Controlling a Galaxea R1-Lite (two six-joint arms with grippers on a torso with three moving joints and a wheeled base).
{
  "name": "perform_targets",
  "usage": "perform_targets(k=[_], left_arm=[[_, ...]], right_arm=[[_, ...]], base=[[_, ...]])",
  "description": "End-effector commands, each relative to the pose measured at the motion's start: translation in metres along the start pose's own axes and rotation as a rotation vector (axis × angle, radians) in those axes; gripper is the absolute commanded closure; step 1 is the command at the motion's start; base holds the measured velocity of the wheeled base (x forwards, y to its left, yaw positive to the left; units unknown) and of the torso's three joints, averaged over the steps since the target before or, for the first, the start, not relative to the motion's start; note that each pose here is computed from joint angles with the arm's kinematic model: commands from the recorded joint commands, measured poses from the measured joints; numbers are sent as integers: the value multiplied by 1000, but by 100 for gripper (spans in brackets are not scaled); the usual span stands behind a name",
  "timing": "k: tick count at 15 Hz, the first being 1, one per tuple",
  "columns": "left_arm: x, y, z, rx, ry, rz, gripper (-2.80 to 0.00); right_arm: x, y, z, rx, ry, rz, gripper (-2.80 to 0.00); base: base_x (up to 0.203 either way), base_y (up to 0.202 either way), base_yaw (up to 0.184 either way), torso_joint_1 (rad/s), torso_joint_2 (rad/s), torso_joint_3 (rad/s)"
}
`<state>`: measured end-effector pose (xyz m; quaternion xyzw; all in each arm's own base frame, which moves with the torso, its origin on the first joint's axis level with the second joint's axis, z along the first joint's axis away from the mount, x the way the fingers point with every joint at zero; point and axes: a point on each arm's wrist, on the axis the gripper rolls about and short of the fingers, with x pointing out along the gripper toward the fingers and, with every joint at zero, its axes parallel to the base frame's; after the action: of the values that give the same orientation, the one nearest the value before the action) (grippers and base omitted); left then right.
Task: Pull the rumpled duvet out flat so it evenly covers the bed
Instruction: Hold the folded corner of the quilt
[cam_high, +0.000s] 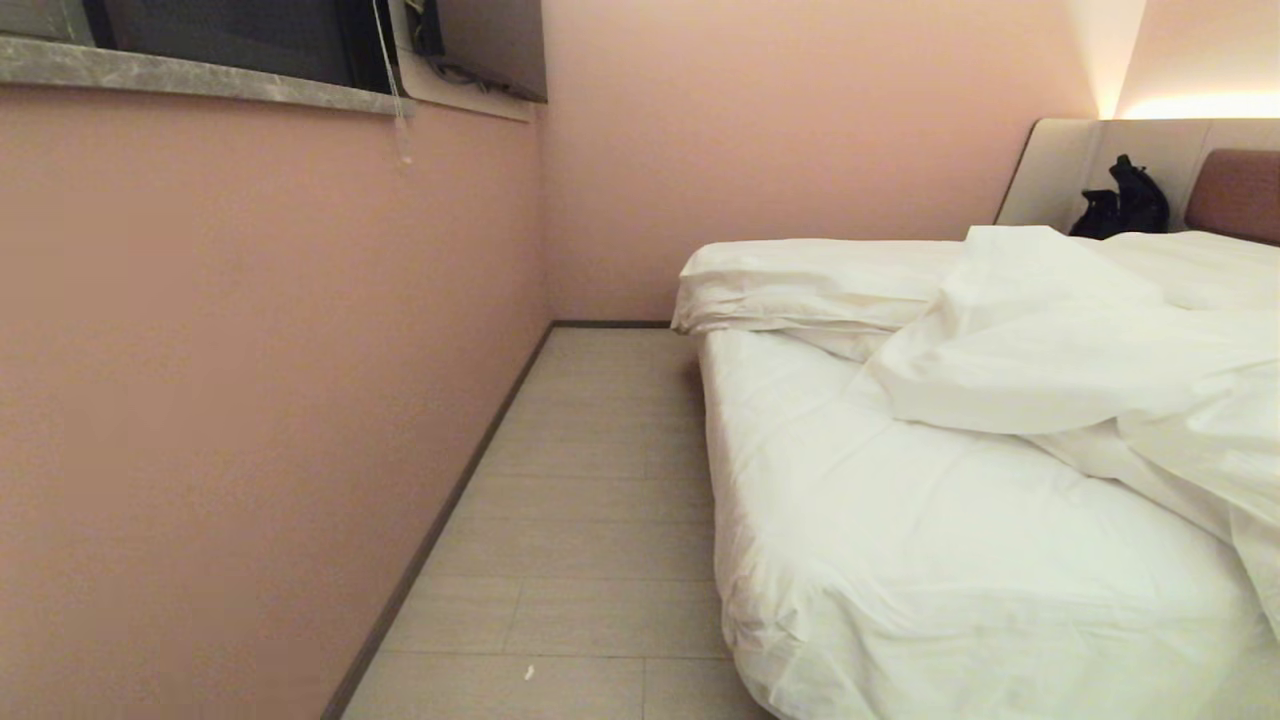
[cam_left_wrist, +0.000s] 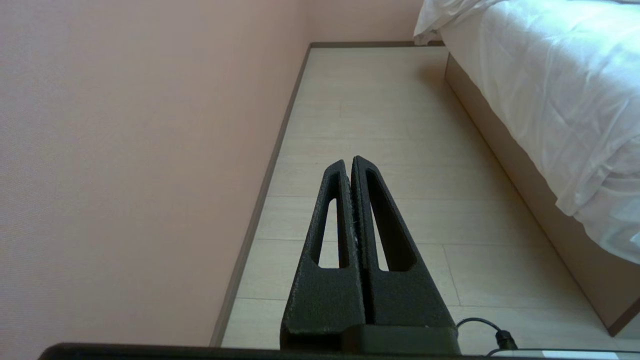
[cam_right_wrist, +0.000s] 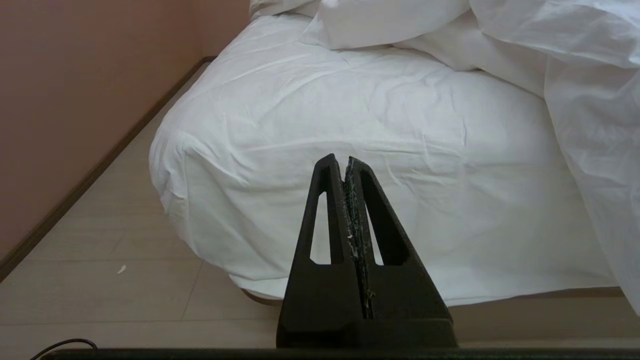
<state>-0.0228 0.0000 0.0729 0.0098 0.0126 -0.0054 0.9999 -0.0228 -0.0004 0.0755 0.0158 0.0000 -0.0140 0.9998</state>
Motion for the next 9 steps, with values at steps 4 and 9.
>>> perform_targets(k=[4,9], left_arm=[[0,0,0,0,1,1,0],[0,0,0,0,1,1,0]], right_arm=[[0,0,0,1,0,0,0],[0,0,0,2,0,0,0]], base=[[0,0,0,0,0,0],[1,-130,1,3,1,-1]])
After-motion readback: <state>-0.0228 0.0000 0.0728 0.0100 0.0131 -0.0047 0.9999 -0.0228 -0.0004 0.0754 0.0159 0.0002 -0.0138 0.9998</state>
